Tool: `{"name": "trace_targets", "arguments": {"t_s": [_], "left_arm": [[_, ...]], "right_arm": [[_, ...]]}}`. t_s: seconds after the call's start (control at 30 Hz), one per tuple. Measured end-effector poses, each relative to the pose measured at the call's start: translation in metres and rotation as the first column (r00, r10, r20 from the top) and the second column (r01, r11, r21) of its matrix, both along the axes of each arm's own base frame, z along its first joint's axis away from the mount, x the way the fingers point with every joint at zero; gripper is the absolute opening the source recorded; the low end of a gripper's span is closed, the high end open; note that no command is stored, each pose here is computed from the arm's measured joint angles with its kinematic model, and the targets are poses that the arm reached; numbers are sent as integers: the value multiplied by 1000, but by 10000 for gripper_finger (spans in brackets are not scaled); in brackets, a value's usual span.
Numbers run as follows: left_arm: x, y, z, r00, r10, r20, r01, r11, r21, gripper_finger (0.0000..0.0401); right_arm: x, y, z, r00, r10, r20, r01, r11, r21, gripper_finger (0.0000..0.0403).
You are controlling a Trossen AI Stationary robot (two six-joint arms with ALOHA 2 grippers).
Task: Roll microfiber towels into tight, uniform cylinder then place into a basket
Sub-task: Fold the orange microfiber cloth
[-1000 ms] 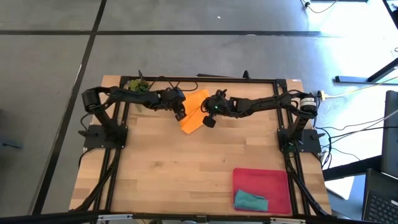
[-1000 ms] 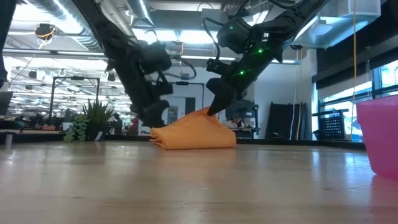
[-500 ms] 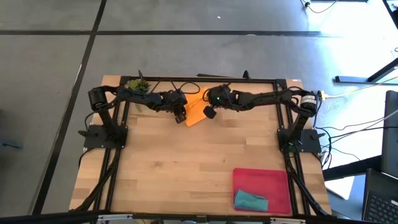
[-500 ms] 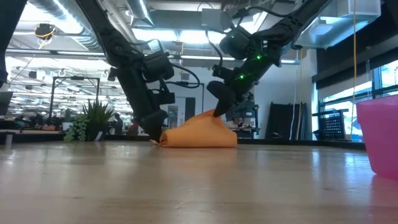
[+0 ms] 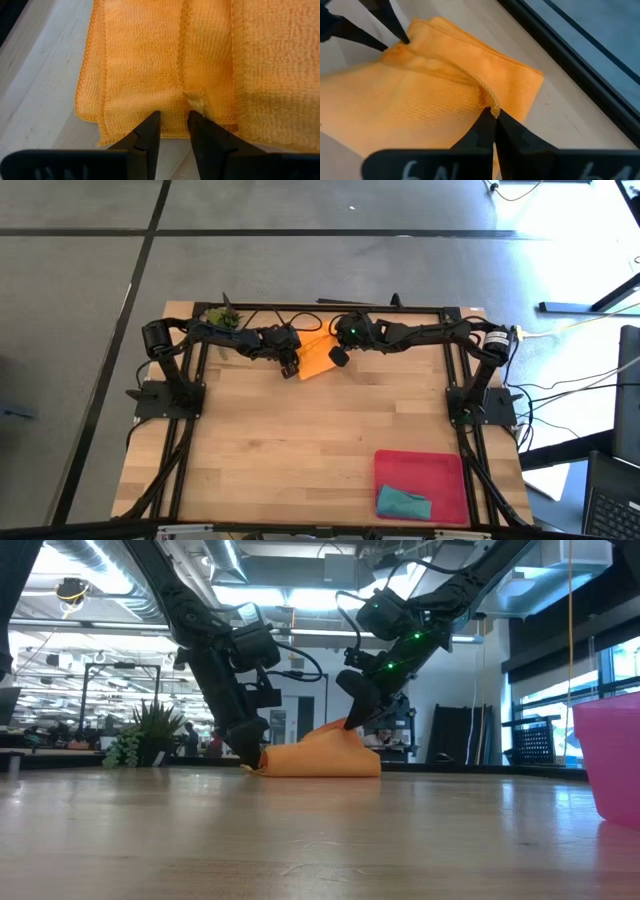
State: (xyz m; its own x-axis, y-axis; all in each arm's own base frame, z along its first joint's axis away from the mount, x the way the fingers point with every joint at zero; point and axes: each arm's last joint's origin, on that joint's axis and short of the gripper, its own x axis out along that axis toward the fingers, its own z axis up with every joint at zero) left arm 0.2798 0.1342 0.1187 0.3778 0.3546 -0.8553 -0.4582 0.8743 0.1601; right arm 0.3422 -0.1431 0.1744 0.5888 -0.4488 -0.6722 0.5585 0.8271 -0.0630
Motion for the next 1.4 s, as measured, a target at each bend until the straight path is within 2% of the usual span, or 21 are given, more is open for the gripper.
{"name": "trace_targets", "arguments": {"t_s": [0.17,0.47,0.6,0.73,0.83,0.97,1.07,1.17,1.23,1.3,1.4], "left_arm": [[0,0,0,1000,0,0,0,1000,-1,96],[0,0,-1,1000,-1,-3,1,1000,-3,96],[-2,-1,-1,1000,-2,-19,2,1000,-14,96],[-5,-4,4,999,-3,-33,2,1000,-24,96],[-13,-7,16,999,-5,-44,4,1000,-23,96],[-18,-9,45,1000,-1,26,0,1000,29,96],[-24,-13,56,1000,-10,26,8,999,50,96],[-21,-19,67,994,-37,103,32,998,53,96],[-15,-29,67,985,-103,138,102,995,12,96],[-9,-41,61,979,-168,118,171,985,-9,96],[1,-53,53,973,-203,105,203,979,16,96]], "right_arm": [[0,0,0,1000,-1,1,1,1000,4,38],[1,-1,1,1000,2,4,-2,1000,-12,136],[4,-3,11,999,18,33,-18,1000,-4,161],[8,3,19,975,218,52,-220,975,28,167],[8,8,15,959,280,43,-282,959,34,164],[2,12,4,956,293,11,-293,955,46,161],[1,12,-5,956,293,11,-293,955,45,161],[0,13,-14,955,296,13,-296,954,43,161],[-1,15,-23,954,300,-2,-300,952,59,161],[1,17,-32,951,307,-17,-305,950,72,161],[4,18,-46,949,313,-38,-308,947,89,161]]}}
